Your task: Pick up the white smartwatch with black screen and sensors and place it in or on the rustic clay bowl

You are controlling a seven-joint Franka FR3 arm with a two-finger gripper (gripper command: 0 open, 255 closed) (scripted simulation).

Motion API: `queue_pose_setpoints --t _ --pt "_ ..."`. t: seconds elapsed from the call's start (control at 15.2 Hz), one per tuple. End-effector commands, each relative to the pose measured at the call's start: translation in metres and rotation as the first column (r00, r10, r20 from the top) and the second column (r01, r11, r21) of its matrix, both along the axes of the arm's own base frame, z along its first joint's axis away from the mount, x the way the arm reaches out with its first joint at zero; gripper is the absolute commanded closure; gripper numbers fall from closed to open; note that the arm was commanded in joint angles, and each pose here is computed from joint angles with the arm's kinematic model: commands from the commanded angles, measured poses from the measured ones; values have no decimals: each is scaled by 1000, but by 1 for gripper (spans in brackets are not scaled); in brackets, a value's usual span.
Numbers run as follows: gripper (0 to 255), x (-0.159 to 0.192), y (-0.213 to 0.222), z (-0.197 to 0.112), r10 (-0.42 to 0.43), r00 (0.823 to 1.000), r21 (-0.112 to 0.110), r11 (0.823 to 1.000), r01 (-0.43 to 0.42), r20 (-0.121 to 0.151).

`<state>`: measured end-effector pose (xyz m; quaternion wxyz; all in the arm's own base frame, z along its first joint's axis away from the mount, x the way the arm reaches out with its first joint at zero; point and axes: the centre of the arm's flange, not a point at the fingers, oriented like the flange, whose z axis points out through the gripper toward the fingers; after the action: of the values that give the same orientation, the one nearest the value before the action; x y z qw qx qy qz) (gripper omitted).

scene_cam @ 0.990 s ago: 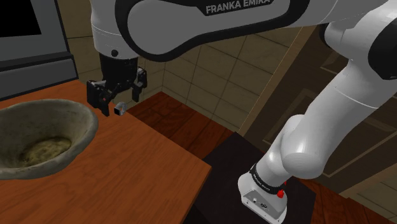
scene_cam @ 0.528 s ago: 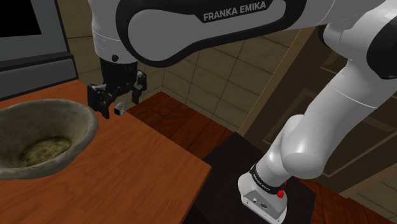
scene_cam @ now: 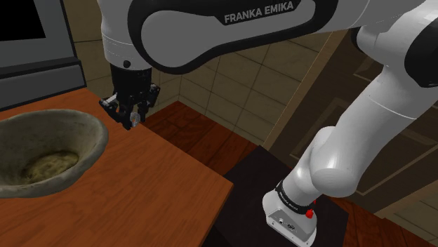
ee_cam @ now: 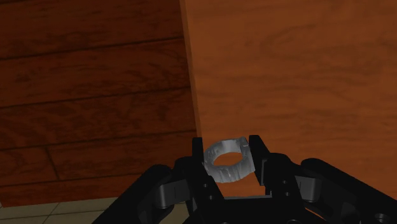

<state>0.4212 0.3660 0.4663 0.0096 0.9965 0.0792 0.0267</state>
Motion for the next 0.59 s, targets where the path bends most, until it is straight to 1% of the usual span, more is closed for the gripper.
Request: queue_pose_setpoints --t 0.0,0.13,0.53 --pt "255 0 0 0 0 1000 0 1000 0 0" --pt "255 0 0 0 0 1000 0 1000 0 0" --pt "255 0 0 32 0 1000 0 1000 0 0"
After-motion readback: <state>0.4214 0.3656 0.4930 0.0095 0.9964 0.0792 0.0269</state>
